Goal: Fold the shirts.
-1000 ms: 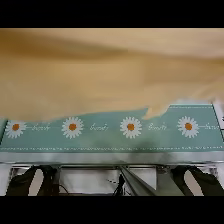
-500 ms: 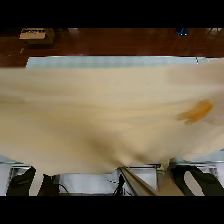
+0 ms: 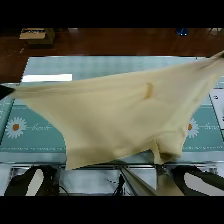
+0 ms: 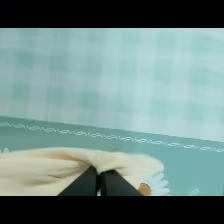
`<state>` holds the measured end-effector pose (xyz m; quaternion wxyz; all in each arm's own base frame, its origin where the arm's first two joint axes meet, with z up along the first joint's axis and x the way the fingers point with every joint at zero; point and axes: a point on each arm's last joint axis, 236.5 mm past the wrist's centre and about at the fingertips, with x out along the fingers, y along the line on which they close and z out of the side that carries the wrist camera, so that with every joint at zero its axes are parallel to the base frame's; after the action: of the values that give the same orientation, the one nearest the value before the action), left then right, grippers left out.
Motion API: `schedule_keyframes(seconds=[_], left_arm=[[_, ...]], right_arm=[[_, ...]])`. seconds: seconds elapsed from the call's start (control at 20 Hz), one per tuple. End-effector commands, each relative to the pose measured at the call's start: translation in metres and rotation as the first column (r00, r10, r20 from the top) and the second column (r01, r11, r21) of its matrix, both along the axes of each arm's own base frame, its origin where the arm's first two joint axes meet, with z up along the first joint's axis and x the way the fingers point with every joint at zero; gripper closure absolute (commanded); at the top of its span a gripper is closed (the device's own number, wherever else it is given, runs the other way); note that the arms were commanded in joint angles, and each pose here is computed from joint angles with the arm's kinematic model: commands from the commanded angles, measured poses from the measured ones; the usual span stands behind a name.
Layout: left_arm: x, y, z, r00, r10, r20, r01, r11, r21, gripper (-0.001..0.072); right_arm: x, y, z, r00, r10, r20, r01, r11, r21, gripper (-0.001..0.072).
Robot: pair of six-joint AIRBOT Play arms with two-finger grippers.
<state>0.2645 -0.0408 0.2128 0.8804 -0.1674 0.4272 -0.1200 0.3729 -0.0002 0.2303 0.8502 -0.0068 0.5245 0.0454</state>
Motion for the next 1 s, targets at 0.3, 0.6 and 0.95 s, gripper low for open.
schedule_keyframes(seconds=[0.3,0.6,0.95], left_arm=[[0.157,0.048,-0.117,0.987,0.161,-0.027,-0.163,0.973,-0.166,0.0685],[0.181,0.029,-0.180,0.996,0.051,-0.074,-0.059,0.993,-0.105,0.0685],[0.180,0.011,-0.238,0.981,-0.003,-0.193,-0.012,0.997,-0.077,0.0685]], right_arm=[[0.174,0.021,-0.115,0.991,-0.034,0.132,0.025,0.997,0.071,0.0692],[0.218,0.024,-0.157,0.978,-0.114,0.174,0.089,0.986,0.142,0.0692],[0.191,0.010,-0.248,0.991,-0.099,-0.088,0.103,0.993,0.050,0.0692]])
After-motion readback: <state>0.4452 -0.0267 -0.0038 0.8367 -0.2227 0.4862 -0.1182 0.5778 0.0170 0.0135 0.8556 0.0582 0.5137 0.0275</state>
